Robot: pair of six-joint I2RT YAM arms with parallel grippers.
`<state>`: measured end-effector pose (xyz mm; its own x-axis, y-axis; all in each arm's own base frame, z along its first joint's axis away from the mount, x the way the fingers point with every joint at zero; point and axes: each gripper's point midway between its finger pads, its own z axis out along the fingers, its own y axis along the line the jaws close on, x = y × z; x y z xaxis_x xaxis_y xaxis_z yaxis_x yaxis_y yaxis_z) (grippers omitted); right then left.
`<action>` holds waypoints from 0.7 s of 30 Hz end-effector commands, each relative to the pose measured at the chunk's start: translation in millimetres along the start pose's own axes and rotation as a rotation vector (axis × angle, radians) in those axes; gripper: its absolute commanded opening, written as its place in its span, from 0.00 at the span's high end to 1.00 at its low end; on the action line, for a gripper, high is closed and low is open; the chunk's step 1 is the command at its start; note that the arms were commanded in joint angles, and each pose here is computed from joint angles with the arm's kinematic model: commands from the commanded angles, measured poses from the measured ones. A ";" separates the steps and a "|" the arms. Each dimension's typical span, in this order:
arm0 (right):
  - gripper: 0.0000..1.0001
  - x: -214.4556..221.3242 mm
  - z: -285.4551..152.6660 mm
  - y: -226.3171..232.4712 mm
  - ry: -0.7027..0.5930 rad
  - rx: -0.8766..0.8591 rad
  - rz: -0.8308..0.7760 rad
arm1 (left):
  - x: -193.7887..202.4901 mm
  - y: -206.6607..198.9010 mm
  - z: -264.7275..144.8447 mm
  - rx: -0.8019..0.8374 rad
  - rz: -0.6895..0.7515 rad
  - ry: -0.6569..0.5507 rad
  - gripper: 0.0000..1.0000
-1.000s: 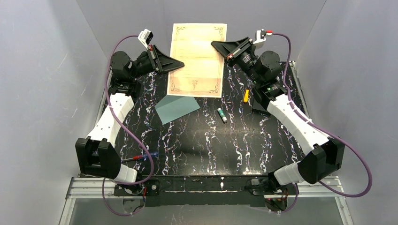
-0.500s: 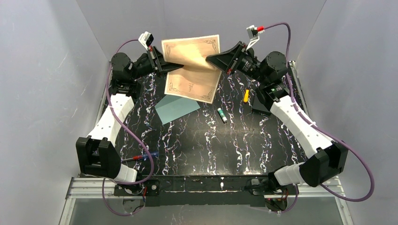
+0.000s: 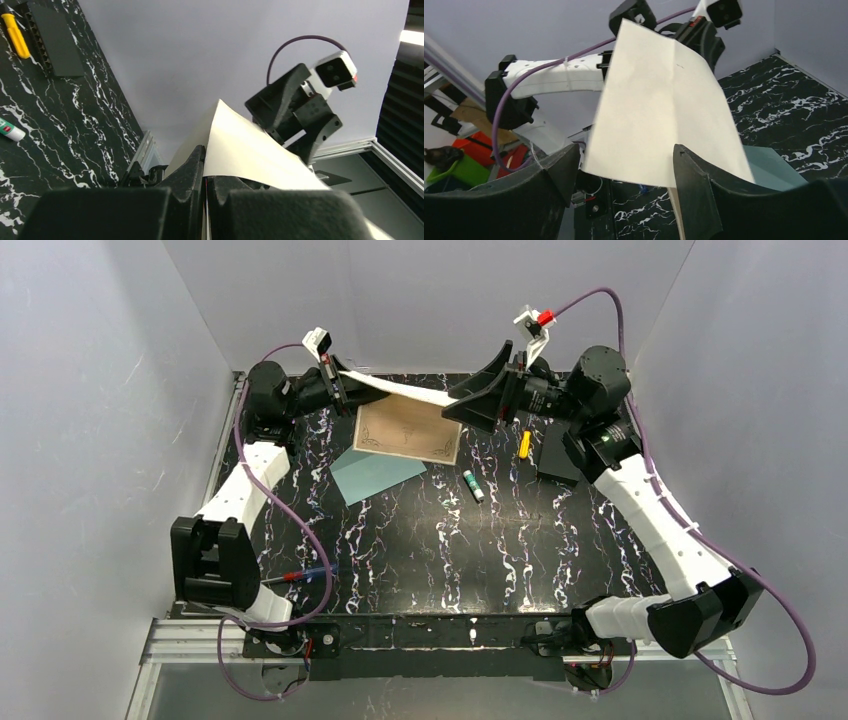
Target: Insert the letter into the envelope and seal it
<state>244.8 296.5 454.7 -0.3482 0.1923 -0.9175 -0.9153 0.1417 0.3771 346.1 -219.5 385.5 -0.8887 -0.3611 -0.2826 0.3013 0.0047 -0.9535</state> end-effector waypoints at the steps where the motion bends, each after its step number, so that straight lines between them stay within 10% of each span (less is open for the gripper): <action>1: 0.23 -30.1 -14.3 57.0 -0.030 -0.153 -0.090 | 10.6 1.8 -6.5 0.014 0.112 0.055 1.00; 7: 0.21 -64.6 -13.2 27.1 -0.203 0.070 -0.030 | 38.9 -3.0 -19.3 0.059 0.372 0.161 1.00; 16: 0.18 -80.9 -9.1 71.3 -0.232 -0.182 0.005 | 52.6 -6.3 -35.5 0.102 0.697 0.185 1.00; 21: 0.21 -76.6 -2.2 20.1 -0.216 0.071 0.040 | 56.2 -12.0 -37.5 0.121 0.791 0.187 1.00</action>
<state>233.9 290.5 520.4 -0.3876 0.3659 -0.8461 -0.8968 0.0626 0.4380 291.2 -207.8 369.6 -0.5771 -0.1545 -0.8019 0.8003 0.0886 -0.5931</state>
